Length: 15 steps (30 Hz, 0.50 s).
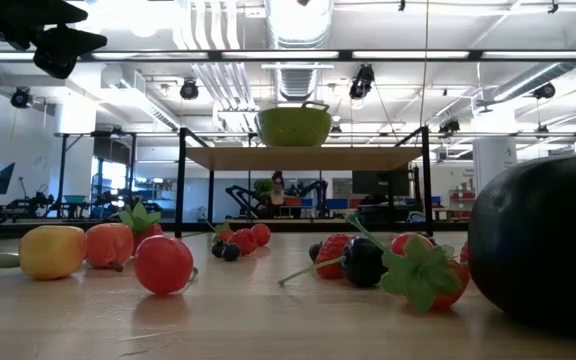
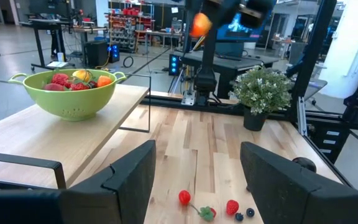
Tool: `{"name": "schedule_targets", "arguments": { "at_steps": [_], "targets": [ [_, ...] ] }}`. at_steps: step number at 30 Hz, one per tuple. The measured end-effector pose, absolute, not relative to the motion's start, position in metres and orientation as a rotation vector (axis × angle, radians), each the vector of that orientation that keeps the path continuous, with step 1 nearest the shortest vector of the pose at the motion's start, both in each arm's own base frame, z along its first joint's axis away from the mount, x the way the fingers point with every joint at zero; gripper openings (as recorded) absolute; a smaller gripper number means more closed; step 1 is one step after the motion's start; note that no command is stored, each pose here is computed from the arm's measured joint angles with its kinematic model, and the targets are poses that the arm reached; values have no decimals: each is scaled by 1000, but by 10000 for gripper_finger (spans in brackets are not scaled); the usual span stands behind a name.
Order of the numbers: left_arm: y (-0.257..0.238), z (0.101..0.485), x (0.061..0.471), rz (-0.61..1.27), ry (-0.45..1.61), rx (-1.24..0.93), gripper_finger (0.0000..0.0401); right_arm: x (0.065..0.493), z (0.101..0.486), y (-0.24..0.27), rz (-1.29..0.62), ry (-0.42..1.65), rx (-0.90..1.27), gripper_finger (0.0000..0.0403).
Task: Pick & Place Fruit
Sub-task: Put the pear into the green colander on the shelf
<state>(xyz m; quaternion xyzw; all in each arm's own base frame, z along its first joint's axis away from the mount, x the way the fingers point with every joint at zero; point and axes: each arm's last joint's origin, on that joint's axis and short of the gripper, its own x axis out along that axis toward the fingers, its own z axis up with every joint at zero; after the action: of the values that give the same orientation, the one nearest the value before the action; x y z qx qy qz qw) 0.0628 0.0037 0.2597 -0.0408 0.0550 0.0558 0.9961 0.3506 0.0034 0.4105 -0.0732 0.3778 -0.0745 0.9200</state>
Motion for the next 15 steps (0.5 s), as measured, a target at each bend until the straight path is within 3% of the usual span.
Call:
{"name": "schedule_targets", "arguments": {
  "at_steps": [6, 15],
  "targets": [
    [4, 260, 63, 112, 110, -82, 241, 349, 417, -30, -239, 754, -125, 106],
    [4, 260, 63, 112, 109, -82, 241, 350, 393, -74, -365, 803, -41, 98]
  ]
}}
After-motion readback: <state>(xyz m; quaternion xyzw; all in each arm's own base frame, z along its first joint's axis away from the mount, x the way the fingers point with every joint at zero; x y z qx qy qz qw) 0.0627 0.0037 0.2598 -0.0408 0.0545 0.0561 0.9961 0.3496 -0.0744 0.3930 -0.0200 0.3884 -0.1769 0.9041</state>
